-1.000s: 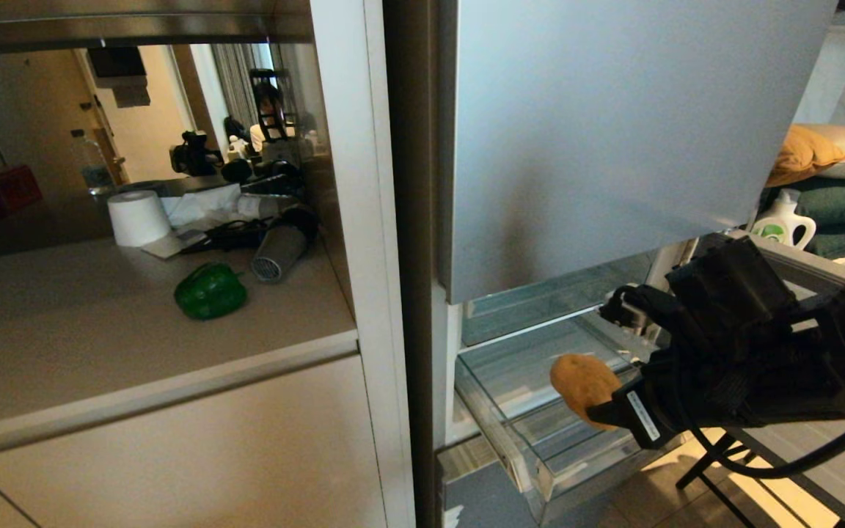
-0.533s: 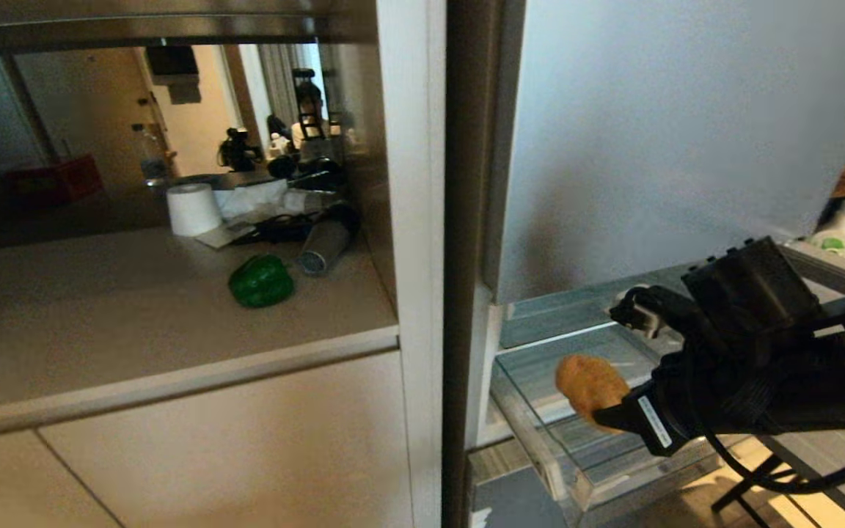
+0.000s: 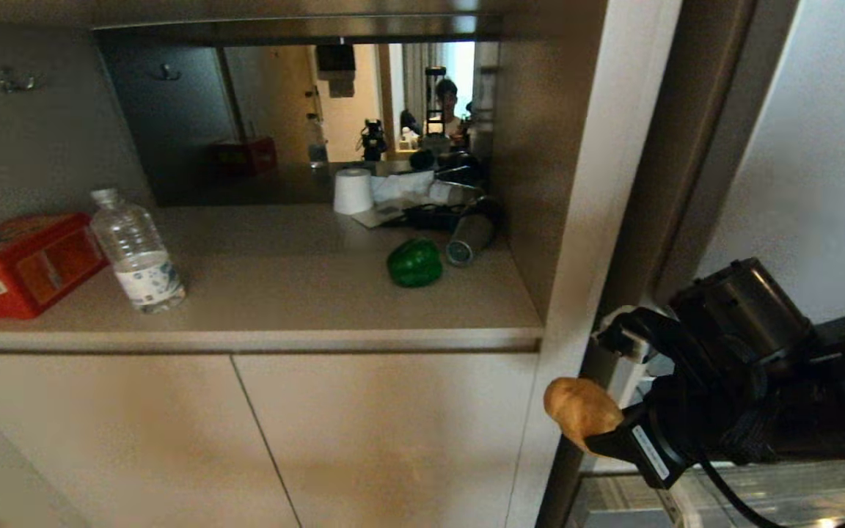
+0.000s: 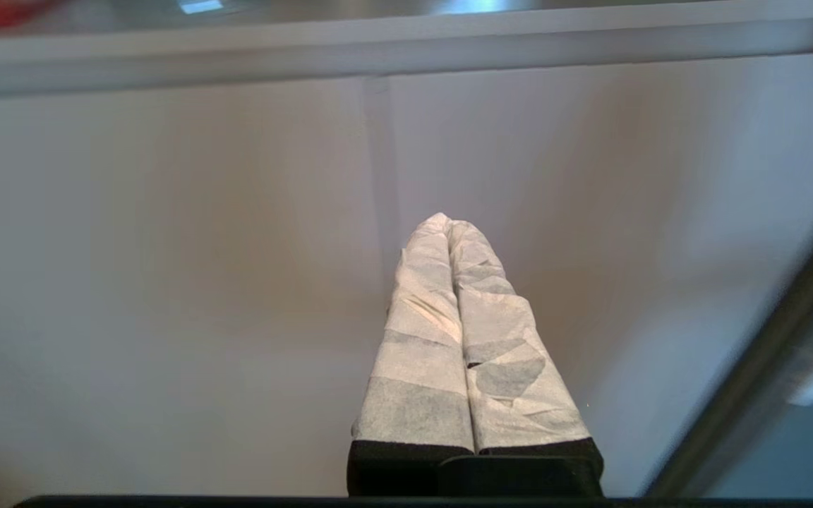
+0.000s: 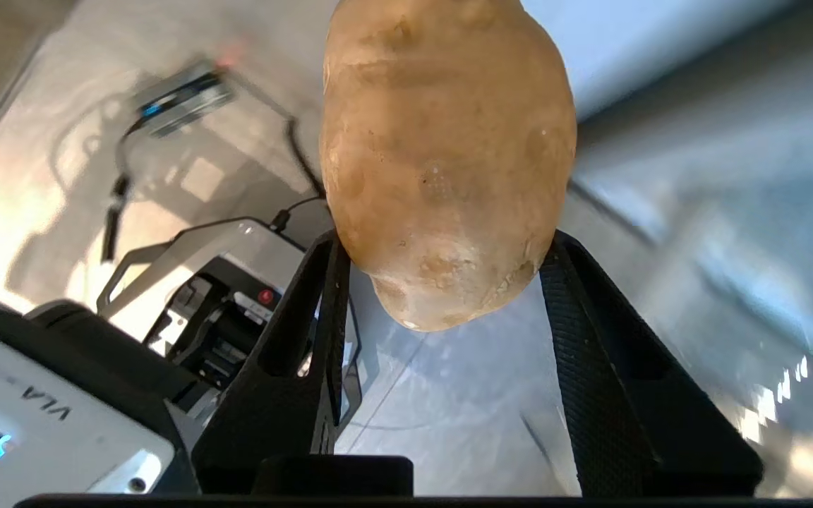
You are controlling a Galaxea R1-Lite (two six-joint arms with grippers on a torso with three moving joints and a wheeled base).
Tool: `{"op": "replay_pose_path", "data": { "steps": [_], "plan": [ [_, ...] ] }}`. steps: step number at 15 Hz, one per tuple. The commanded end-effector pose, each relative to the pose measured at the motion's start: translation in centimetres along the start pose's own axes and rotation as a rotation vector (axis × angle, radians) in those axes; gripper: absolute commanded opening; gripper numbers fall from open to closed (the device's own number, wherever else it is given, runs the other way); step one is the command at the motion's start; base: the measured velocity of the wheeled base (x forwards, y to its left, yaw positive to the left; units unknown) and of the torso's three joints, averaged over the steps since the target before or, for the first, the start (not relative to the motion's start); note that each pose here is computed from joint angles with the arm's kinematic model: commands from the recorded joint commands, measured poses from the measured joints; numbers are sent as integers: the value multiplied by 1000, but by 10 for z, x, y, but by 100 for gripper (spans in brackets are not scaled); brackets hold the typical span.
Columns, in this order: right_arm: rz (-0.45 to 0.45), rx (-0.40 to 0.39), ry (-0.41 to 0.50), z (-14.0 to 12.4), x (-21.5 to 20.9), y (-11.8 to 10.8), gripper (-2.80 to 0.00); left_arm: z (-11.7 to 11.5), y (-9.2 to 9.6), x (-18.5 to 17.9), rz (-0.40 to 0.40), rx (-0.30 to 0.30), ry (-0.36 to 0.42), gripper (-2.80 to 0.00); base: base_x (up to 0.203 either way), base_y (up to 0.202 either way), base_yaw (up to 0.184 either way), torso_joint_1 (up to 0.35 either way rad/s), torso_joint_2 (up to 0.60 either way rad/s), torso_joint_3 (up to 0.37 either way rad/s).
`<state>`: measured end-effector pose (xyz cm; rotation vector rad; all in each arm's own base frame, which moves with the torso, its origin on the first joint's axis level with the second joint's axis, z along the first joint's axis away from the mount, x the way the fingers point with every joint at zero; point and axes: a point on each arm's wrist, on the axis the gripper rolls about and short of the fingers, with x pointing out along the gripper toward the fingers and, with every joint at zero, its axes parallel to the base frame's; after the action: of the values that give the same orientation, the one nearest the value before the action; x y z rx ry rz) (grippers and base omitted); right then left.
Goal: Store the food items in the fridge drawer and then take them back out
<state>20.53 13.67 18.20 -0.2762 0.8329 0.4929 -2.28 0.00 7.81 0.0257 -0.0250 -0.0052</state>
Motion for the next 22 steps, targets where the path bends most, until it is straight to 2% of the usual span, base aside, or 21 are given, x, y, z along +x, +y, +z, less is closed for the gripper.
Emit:
{"op": "replay_pose_path", "data": {
  "steps": [1,4,7,9,11,16,22],
  "plan": [
    [15,-18,2,0,0,6,-280,-3,0,1,-1,0,11,-280,-2,-12,175,0,0,0],
    [40,-47,-84,10,5,18,-280,-3,0,1,-1,0,11,-280,0,-9,172,6,2,4],
    [55,-48,-260,39,24,26,-280,-3,0,1,-1,0,11,-280,0,-3,103,3,1,5],
    [58,-50,-333,61,31,33,-280,-3,0,1,-1,0,11,-280,0,0,0,0,0,0],
    [54,-44,-360,77,40,38,-280,-3,0,1,-1,0,11,-280,0,0,0,0,0,0],
    [-81,5,-406,117,78,44,-280,-3,0,1,-1,0,11,-280,0,0,0,0,0,0],
    [-215,41,-444,146,126,49,-280,-3,0,1,-1,0,10,-280,0,0,0,0,0,0]
  ]
}}
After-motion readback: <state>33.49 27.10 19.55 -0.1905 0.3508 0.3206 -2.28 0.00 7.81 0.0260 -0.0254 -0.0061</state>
